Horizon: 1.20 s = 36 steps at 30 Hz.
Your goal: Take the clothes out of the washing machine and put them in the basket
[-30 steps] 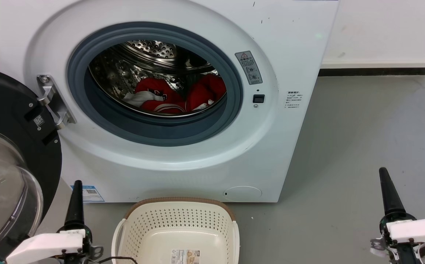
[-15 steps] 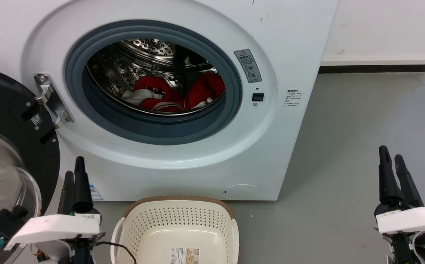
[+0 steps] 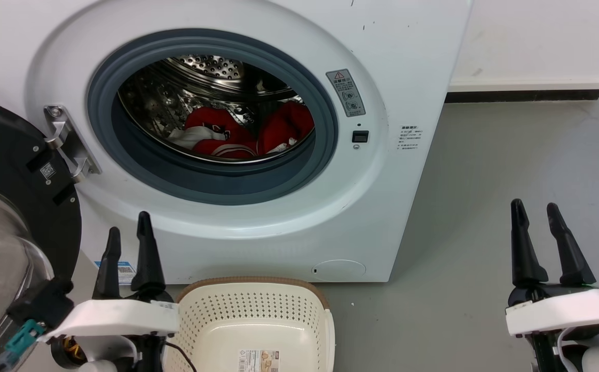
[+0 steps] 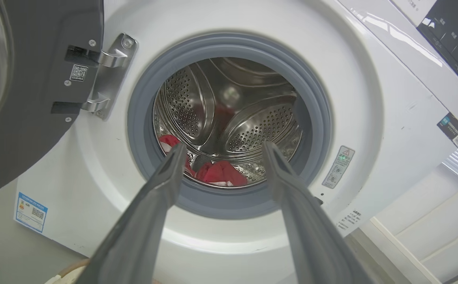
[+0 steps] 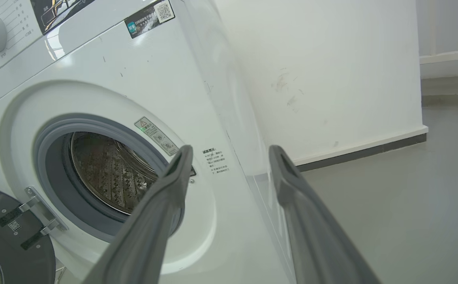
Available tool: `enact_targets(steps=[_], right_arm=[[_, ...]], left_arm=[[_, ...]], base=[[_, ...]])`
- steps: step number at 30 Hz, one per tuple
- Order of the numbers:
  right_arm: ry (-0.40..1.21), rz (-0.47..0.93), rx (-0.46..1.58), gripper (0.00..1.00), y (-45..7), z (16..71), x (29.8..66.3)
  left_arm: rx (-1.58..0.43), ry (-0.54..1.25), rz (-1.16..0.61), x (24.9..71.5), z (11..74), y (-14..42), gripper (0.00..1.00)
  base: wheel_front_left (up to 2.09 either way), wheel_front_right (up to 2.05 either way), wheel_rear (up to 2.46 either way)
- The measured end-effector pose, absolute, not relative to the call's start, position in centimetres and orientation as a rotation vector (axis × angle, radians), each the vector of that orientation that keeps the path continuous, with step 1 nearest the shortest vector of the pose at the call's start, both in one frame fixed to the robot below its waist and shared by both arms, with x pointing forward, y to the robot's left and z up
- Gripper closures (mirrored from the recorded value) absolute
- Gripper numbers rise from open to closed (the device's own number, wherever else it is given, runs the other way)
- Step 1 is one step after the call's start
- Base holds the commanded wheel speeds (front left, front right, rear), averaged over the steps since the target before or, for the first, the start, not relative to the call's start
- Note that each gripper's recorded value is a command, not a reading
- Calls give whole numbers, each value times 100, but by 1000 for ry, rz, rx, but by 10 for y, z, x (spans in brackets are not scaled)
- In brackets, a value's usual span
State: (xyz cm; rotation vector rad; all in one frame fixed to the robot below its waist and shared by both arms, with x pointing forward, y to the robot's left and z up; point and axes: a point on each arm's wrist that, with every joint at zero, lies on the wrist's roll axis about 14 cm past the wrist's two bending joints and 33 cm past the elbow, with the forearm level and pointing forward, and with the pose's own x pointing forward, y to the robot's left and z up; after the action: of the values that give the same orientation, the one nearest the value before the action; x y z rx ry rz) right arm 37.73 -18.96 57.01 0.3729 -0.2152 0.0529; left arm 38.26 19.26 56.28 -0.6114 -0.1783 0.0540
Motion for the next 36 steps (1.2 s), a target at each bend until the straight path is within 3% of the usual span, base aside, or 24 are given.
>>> enact_targets(steps=[36], right_arm=[[-208,60,-60,0,-184,558,373]], left_arm=[[-59,-138,-49,375,538,139,0]], base=[[0,0,0]])
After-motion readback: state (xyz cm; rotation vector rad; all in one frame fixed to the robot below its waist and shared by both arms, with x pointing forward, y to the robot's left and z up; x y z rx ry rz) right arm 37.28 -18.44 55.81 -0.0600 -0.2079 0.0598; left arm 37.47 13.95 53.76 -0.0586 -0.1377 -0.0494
